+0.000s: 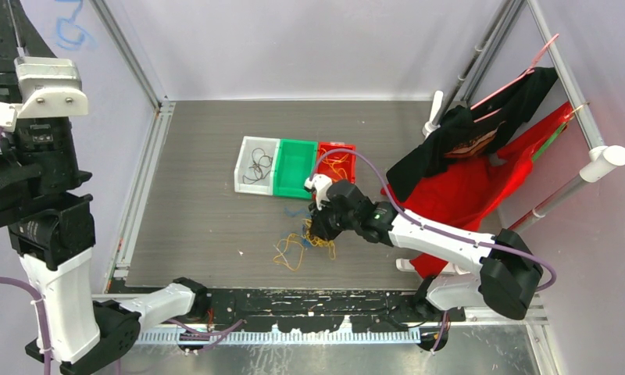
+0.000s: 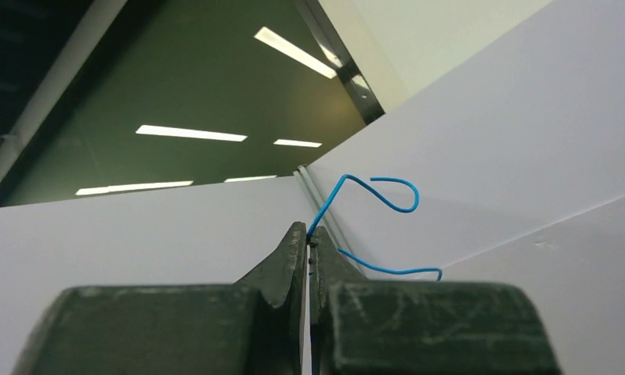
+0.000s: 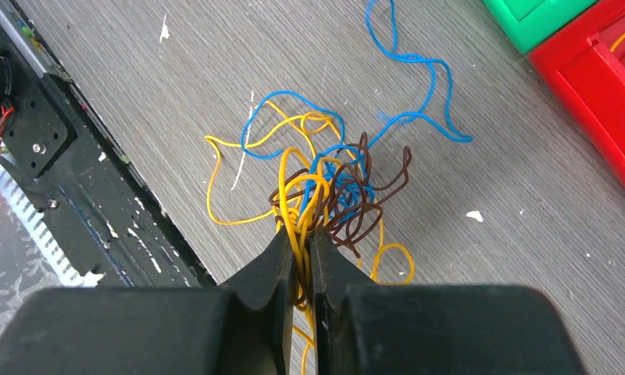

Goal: Untangle the cables

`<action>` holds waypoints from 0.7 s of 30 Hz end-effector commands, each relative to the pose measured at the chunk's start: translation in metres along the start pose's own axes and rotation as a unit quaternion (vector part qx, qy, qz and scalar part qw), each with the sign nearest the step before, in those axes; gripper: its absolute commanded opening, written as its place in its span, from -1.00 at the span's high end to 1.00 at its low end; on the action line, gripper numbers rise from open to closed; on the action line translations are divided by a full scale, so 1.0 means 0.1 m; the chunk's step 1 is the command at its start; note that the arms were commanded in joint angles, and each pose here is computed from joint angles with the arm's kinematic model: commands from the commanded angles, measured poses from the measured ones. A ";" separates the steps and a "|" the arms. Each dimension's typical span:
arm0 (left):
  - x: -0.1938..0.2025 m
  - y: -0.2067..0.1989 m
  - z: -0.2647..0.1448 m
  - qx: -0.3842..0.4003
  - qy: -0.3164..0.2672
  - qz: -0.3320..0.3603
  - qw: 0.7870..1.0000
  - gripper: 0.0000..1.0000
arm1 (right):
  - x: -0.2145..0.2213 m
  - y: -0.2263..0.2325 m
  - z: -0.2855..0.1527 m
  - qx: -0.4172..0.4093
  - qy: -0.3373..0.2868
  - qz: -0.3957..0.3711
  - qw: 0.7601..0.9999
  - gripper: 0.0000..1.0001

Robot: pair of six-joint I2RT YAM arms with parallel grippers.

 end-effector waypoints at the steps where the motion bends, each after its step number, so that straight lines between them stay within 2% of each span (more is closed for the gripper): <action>1: 0.10 -0.24 -0.08 0.075 0.030 -0.055 0.995 1.00 | -0.21 0.10 -0.07 -0.027 -0.057 -0.008 0.998 0.69; 4: 0.41 -0.71 -0.32 0.180 0.101 -0.113 0.972 1.00 | -0.36 0.21 -0.17 -0.069 -0.110 -0.021 0.991 0.69; 9: 0.76 -1.31 -0.70 0.278 0.181 -0.211 0.920 1.00 | -0.47 0.33 -0.35 -0.110 -0.165 -0.036 0.979 0.69; 16: 1.12 -2.04 -0.99 0.360 0.247 -0.317 0.842 1.00 | -0.33 0.33 -0.44 -0.109 -0.145 -0.021 0.983 0.73; 21: 1.39 -2.51 -1.00 0.389 0.282 -0.337 0.810 1.00 | -0.18 0.33 -0.52 -0.099 -0.138 -0.011 0.985 0.74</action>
Point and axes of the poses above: each gripper's point midway between its finger pads, its own z axis out along the fingers, its own y axis along the line the jaws close on, x = y × z, the point moved 6 cm from there along -z, back along the fingers, and after that the axes turned 12 degrees about -z, right-handed, at the moved point
